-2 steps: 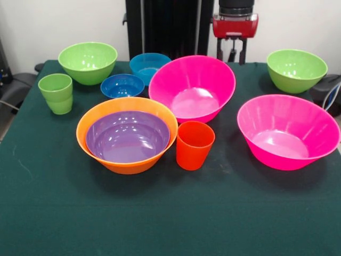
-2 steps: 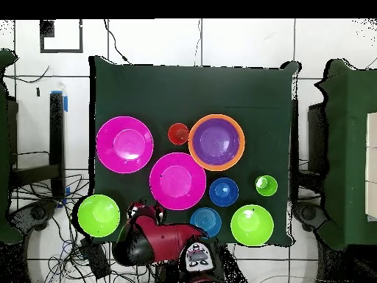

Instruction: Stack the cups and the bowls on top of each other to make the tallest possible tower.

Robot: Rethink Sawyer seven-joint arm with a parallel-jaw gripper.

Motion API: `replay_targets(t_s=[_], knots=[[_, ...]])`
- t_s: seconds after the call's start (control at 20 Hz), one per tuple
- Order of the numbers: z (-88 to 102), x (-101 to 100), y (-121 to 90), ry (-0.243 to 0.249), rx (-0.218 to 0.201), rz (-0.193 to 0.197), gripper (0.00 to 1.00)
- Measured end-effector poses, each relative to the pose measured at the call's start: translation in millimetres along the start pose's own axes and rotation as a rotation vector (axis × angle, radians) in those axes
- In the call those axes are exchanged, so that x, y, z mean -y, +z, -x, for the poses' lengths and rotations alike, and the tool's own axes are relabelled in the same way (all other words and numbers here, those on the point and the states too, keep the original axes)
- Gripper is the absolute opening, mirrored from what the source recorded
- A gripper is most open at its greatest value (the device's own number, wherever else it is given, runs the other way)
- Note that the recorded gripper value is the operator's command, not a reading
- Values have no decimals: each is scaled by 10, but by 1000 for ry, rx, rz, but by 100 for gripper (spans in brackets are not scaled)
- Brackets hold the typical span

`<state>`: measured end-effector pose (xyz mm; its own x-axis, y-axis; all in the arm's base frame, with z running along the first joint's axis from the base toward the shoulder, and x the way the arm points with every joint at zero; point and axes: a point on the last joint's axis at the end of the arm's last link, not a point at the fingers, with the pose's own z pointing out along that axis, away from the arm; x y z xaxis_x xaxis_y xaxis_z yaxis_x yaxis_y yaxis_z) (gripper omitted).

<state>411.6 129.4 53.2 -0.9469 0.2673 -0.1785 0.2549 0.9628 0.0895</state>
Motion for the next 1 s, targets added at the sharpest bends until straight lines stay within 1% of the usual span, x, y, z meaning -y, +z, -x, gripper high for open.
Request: replay_targets(t_s=[0.15, 0.4, 1.0], knots=[[89, 15, -99, 6, -5, -6, 100], [201, -6, -184, 11, 10, 4, 100], [233, -15, -167, 11, 11, 7, 100]])
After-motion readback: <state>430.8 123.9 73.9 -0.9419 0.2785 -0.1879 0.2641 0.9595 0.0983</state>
